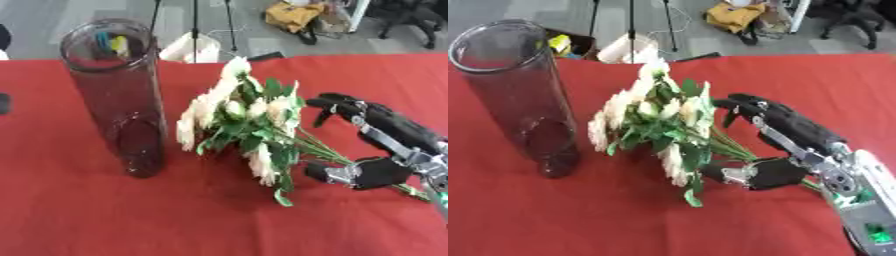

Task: Arrange flowers into the vase.

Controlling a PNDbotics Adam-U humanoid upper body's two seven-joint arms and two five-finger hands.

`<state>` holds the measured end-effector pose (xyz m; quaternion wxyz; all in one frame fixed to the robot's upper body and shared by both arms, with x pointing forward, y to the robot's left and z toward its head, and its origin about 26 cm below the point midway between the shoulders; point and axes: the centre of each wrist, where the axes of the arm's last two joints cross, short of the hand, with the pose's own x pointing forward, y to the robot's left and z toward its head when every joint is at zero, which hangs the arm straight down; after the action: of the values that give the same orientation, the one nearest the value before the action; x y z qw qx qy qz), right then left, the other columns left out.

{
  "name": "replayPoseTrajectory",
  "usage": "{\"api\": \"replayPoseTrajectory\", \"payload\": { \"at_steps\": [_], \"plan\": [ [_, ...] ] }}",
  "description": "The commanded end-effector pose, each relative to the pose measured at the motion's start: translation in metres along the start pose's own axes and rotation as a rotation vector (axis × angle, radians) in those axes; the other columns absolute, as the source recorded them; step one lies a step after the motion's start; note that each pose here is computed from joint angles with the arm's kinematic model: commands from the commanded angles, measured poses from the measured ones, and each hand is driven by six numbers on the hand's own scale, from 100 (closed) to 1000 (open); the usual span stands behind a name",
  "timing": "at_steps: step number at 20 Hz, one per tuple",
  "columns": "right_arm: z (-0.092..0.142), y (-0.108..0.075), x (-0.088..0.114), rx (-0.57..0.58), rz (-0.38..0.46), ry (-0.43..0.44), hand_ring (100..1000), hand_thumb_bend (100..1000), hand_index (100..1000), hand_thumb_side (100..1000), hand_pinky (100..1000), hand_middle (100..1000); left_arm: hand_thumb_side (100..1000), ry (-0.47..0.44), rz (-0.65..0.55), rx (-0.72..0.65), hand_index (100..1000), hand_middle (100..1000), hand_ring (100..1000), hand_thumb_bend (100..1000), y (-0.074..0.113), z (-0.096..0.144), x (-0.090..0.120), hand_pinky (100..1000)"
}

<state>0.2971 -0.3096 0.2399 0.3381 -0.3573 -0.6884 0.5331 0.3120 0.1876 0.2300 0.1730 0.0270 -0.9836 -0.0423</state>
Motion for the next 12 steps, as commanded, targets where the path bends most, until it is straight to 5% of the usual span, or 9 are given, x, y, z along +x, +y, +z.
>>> {"api": "replayPoseTrajectory", "payload": {
  "at_steps": [1, 7, 12],
  "plan": [
    [0.0005, -0.0096, 0.0018, 0.028, 0.018, -0.002, 1000, 591, 1000, 862, 1000, 668, 1000, -0.028, 0.005, -0.016, 795, 673, 489, 158, -0.0012, -0.0044, 0.0056, 610],
    [0.0031, -0.0159, -0.0023, 0.069, 0.002, 0.028, 1000, 652, 1000, 776, 1000, 649, 1000, -0.024, 0.002, -0.017, 794, 673, 488, 156, -0.0012, -0.0037, 0.0054, 610],
    [0.0041, -0.0163, -0.0033, 0.048, -0.012, 0.056, 1000, 609, 1000, 757, 1000, 617, 1000, -0.025, -0.001, -0.018, 794, 672, 488, 155, -0.0015, -0.0034, 0.0054, 610]
  ]
}}
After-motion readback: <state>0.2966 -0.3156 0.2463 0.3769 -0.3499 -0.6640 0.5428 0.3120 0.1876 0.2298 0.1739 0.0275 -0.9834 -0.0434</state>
